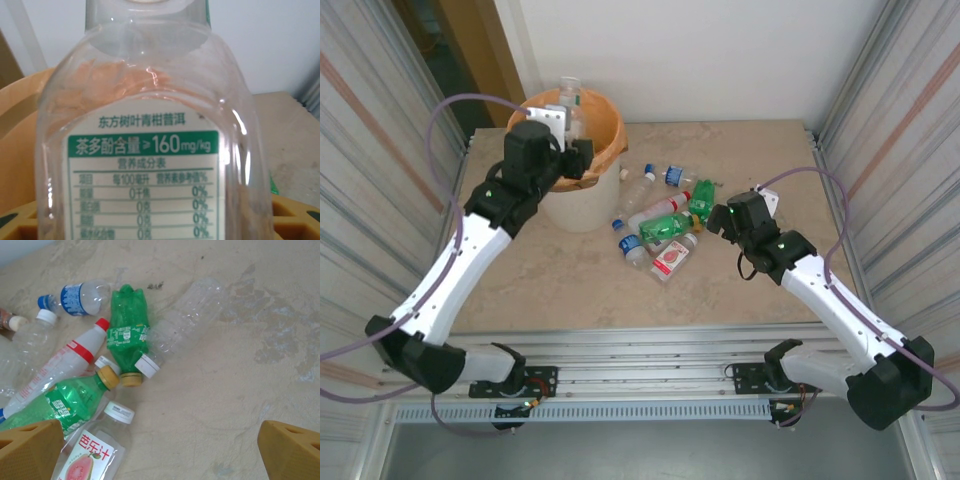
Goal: Put the plastic bottles in the bin
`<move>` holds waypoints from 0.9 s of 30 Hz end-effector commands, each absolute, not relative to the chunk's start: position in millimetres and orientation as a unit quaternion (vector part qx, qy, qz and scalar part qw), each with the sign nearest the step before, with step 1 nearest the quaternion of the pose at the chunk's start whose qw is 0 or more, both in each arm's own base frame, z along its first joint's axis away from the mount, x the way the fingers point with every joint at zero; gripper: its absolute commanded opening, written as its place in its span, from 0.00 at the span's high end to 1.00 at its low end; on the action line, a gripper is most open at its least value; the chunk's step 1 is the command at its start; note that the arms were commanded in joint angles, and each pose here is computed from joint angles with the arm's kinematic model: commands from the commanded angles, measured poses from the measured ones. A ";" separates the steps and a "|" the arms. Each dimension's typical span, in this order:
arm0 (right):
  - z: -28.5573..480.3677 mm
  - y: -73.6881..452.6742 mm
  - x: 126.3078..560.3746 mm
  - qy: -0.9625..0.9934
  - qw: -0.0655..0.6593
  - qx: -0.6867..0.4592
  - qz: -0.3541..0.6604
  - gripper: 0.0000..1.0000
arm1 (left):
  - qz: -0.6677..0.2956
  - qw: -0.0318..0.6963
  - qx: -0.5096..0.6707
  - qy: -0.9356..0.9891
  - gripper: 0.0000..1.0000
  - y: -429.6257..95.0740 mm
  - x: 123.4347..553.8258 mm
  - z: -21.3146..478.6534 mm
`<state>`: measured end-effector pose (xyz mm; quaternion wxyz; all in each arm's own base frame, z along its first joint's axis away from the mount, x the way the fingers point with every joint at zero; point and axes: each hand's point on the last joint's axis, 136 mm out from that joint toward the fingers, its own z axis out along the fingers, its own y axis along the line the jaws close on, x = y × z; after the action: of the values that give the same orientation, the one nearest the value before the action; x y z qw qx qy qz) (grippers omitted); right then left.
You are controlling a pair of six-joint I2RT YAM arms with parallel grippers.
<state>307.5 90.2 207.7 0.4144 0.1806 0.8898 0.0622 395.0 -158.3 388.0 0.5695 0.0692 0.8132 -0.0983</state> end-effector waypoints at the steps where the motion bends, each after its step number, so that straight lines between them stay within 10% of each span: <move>1: 209.5 85.3 303.1 0.888 0.411 0.196 0.063 0.02 | -0.110 0.550 0.065 0.826 0.62 -147.9 409.8 389.8; 27: 213.2 79.2 305.1 0.888 0.404 0.210 0.065 0.02 | -0.074 0.466 -0.011 0.882 0.60 -105.7 487.3 323.0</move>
<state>305.8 85.5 205.6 0.4042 0.1866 0.8934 0.0604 485.3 -108.4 315.8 0.4637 -0.0028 0.8832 -0.0696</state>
